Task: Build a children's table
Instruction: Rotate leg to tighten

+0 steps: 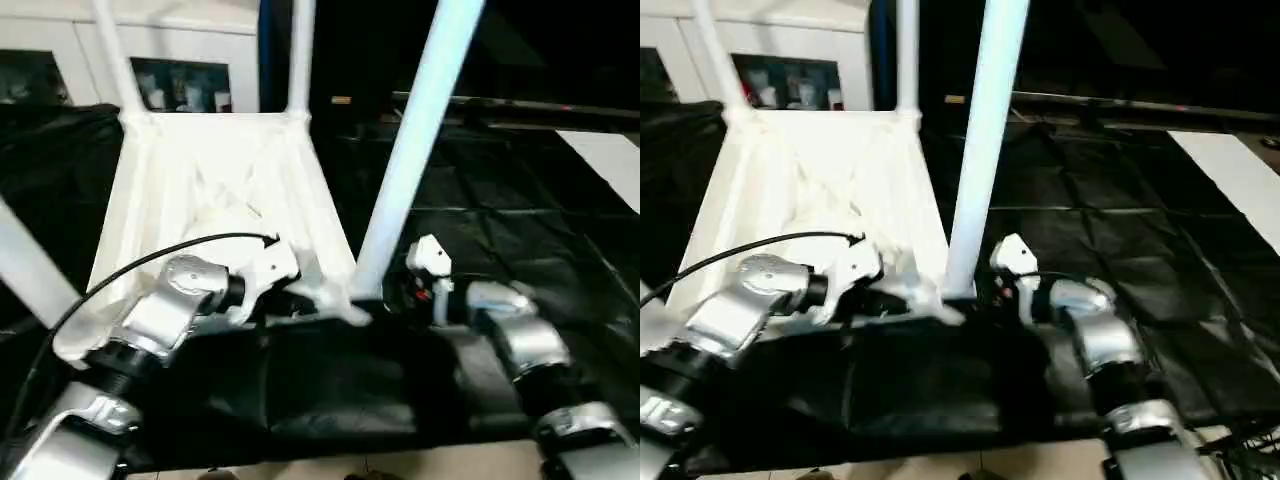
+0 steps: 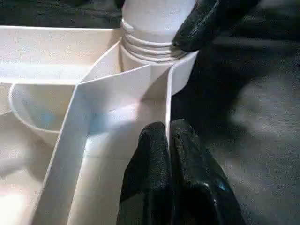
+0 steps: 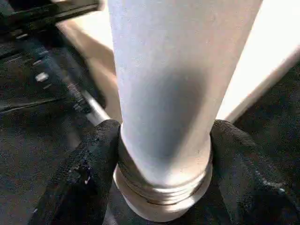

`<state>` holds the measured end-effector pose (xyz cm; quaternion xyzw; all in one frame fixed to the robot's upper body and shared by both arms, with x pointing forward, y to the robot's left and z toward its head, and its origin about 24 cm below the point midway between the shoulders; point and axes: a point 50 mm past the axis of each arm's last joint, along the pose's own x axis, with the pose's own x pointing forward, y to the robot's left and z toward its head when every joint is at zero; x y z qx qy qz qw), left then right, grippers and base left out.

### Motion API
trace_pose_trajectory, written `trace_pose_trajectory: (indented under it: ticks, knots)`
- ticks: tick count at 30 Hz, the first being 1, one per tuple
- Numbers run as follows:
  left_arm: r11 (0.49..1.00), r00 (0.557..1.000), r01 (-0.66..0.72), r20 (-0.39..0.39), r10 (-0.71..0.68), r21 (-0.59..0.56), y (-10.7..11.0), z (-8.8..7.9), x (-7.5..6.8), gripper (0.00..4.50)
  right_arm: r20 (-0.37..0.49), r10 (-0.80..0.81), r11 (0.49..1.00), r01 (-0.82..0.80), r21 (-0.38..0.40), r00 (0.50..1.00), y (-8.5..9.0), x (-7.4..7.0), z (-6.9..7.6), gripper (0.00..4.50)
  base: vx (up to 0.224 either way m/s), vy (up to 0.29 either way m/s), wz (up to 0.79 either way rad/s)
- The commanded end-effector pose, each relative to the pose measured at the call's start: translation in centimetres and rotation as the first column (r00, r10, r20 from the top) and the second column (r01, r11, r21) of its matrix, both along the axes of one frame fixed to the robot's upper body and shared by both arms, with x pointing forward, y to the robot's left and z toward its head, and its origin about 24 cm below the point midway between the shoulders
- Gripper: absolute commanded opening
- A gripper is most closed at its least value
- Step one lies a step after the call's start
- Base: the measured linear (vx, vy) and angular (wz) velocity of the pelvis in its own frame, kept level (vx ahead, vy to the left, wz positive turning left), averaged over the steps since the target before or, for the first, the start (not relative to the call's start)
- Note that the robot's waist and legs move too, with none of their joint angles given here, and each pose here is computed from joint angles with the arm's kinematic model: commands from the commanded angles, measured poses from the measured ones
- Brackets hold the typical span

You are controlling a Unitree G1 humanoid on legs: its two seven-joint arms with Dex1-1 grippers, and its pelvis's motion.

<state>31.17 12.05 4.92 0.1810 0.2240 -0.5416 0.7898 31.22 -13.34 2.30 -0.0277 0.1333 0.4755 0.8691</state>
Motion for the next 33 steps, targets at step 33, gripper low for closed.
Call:
trace_pose_trajectory:
  ticks: [33]
  knots:
    - [0.982, 0.977, 0.184, -0.120, -0.178, 0.045, 1.7, -0.1, -1.5, 0.00, 0.065, 0.241, 0.967, -0.233, -0.107, 0.968, -1.9, 0.4, 2.7, 3.80, 0.016, 0.001, -0.04]
